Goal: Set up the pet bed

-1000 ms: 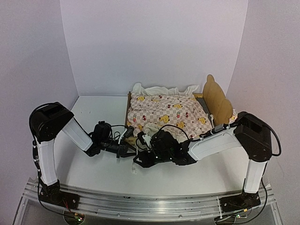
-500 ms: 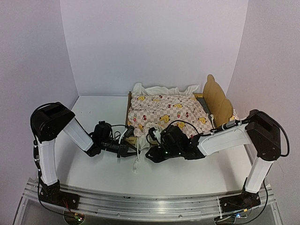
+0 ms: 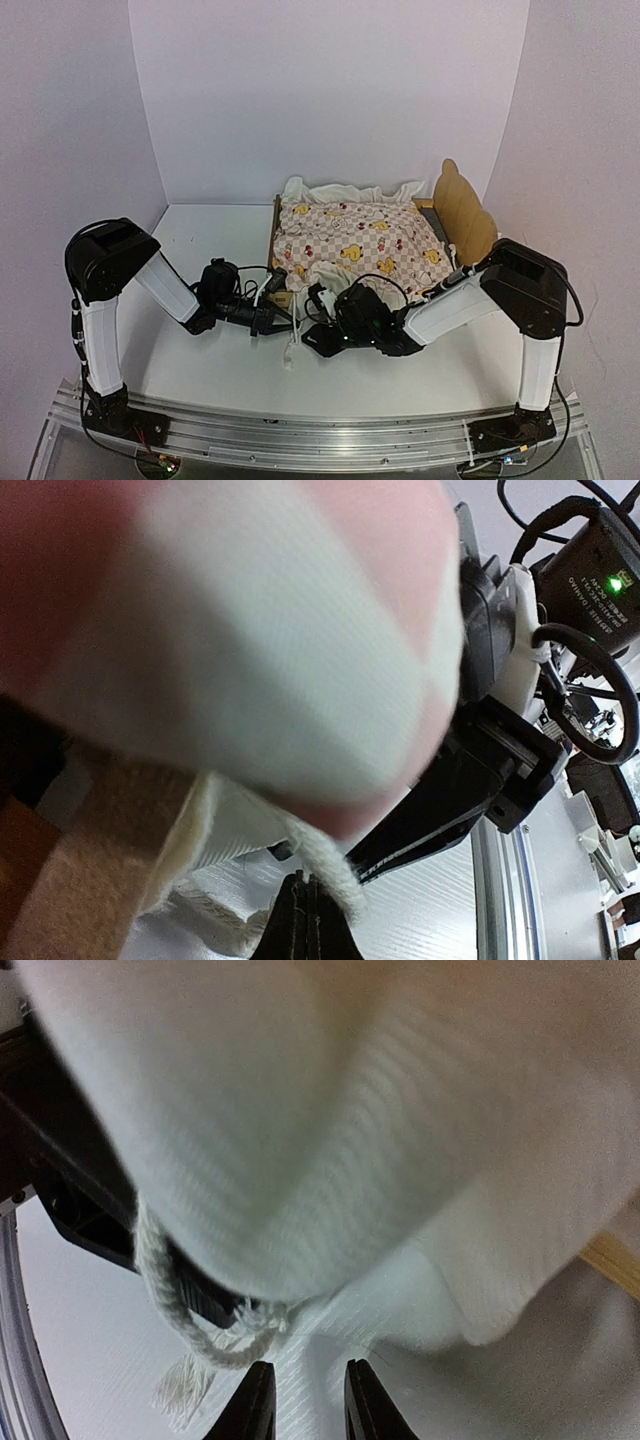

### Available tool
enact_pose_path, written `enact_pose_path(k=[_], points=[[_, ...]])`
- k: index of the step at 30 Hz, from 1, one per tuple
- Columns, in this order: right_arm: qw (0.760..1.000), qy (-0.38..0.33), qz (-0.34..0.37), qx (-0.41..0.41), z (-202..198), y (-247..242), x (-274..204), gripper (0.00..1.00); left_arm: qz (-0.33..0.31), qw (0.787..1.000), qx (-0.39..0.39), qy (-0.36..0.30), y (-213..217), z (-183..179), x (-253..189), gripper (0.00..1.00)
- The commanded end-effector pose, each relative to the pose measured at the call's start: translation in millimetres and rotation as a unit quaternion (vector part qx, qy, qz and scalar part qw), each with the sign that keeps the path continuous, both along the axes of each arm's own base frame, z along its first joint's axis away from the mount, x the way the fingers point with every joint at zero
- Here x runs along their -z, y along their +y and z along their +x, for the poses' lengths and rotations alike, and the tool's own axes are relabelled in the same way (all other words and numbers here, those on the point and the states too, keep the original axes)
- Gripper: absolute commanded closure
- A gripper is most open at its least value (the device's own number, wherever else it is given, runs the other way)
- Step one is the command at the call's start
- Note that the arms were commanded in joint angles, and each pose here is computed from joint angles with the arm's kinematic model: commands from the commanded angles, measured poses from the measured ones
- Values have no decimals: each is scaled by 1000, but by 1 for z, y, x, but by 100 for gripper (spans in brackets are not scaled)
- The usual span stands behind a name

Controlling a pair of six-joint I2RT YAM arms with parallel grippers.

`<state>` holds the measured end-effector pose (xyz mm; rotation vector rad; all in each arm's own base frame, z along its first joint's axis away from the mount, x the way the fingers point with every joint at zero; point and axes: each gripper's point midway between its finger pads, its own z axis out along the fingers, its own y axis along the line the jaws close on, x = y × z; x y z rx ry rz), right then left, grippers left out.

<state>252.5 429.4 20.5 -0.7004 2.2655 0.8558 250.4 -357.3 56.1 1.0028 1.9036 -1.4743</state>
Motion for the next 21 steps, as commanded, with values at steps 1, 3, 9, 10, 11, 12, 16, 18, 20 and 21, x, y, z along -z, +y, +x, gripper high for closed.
enact_pose_path(k=[1,3,9,10,11,12,16,18,20,21], points=[[998,-38,47,-9,10,22,-19,76,-13,1000,-10,-15,-7,9,-8,100],[998,-45,52,-14,12,26,-21,75,-12,1000,-11,-15,-7,9,-8,100],[996,-51,73,-18,11,30,-25,73,-10,1000,-11,-15,-7,9,-7,100],[996,-54,75,-16,13,30,-26,73,-10,1000,-11,-14,-7,8,-6,100],[996,-55,75,-13,14,30,-25,73,-10,1000,-11,-13,-6,8,-6,100],[995,-56,77,-11,16,32,-25,73,-10,1000,-12,-12,-6,8,-6,100],[995,-53,82,-3,20,36,-21,79,-11,1000,-12,-13,-6,8,-7,100],[995,-54,81,12,23,33,-20,87,-11,1000,-10,-13,-7,8,-8,100],[995,-58,78,32,27,26,-19,90,-11,1000,-9,-11,-6,7,-7,100],[994,-60,77,40,29,22,-20,90,-10,1000,-9,-8,-6,6,-6,100]])
